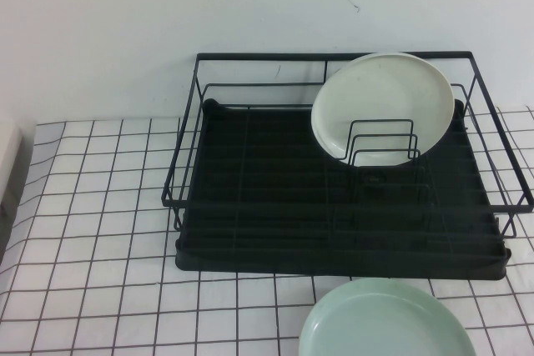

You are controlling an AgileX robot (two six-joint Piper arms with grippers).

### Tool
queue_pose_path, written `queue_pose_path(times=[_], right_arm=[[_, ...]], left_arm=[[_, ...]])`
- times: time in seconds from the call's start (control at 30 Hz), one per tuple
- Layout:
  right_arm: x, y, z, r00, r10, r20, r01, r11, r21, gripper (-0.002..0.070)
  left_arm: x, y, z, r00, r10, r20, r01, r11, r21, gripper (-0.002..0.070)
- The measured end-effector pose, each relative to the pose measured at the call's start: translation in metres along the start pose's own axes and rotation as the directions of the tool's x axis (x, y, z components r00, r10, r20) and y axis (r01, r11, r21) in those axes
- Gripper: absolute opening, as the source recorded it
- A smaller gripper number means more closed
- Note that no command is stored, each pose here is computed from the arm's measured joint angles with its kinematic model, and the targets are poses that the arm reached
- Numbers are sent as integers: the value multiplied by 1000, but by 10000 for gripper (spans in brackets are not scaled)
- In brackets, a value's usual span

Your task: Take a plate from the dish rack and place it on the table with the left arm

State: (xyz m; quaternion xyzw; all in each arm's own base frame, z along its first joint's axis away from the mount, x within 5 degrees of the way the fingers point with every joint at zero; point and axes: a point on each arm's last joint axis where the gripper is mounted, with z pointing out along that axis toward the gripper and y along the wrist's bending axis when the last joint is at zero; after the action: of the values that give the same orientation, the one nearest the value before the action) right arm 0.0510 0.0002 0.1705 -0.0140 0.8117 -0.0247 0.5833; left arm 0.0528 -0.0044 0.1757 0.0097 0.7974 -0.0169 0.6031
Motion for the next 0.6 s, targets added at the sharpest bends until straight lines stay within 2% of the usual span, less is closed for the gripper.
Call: queue_pose_path(times=[0.1,0.17,0.23,0.27,0.37,0.43,0.6], right_arm=[[0,0,0,1000,0,0,0,1000,0,-1],[0,0,0,1000,0,0,0,1000,0,-1],[0,0,0,1000,0,0,0,1000,0,-1],[0,0,0,1000,0,0,0,1000,0,-1],[0,0,0,1000,0,0,0,1000,0,-1],[0,0,0,1000,0,0,0,1000,0,-1],[0,0,0,1000,0,0,0,1000,0,-1]], left_arm=[[-1,-2,0,999,-52,12,52,998,18,-3],[-3,-4,0,987,-158,36,157,986,50,-3],[-7,-6,0,949,-309,63,302,949,95,-3],[-11,-7,-1,916,-392,86,381,917,122,-3],[-18,-7,-2,785,-609,119,583,789,193,-3],[-21,-7,-2,720,-683,124,652,726,219,-3],[-23,-5,-3,671,-728,144,692,684,232,-3]])
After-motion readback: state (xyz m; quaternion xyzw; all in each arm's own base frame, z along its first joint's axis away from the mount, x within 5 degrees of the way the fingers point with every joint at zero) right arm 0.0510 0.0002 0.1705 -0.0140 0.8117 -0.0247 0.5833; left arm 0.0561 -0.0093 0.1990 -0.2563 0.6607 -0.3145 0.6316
